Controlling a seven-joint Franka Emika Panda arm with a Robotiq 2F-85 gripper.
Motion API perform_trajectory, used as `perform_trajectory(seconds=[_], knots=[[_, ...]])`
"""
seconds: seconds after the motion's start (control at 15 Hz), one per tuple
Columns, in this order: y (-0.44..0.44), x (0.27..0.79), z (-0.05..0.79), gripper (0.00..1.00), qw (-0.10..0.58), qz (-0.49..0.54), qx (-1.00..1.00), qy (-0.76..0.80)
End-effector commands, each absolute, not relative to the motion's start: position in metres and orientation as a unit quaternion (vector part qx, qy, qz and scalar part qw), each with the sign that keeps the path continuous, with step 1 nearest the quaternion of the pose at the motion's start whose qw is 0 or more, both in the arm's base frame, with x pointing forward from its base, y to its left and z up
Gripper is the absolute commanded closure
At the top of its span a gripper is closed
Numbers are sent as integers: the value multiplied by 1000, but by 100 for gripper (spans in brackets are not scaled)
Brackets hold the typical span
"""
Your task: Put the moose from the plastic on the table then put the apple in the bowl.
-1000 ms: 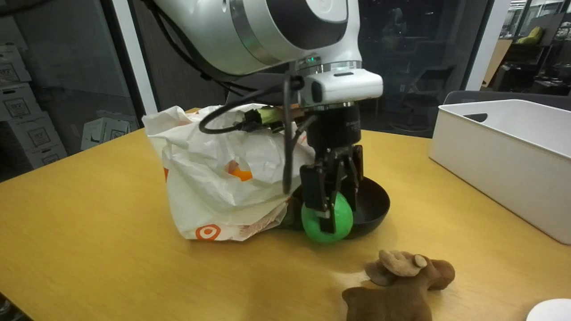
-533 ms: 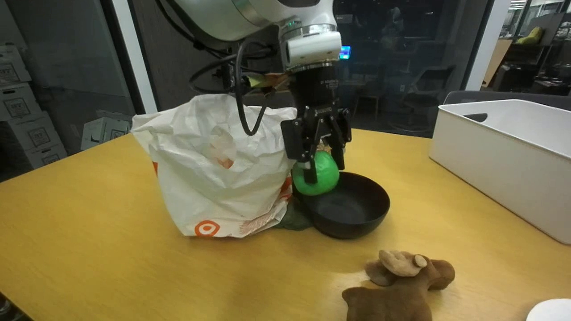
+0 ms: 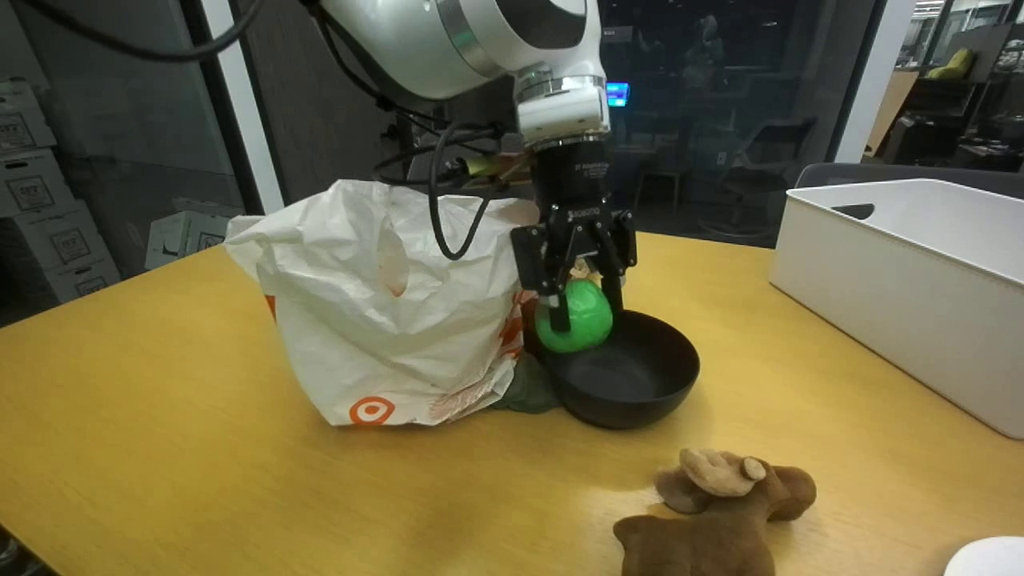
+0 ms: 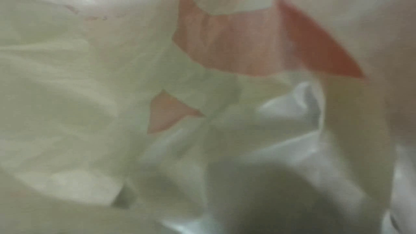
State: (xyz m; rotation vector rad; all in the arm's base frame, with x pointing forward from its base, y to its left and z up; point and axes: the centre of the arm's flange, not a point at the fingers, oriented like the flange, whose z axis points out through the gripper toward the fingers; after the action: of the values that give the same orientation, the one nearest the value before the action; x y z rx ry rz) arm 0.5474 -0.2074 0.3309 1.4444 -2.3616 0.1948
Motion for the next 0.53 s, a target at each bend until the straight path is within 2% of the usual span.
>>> perform_trajectory(seconds=[0.0,0.13,0.47], knots=[[-226,572,325,6,204,68,468,-857],[-233,573,323,1,207,65,460,-861],[-238,568,333,0,190,59,476,-856]])
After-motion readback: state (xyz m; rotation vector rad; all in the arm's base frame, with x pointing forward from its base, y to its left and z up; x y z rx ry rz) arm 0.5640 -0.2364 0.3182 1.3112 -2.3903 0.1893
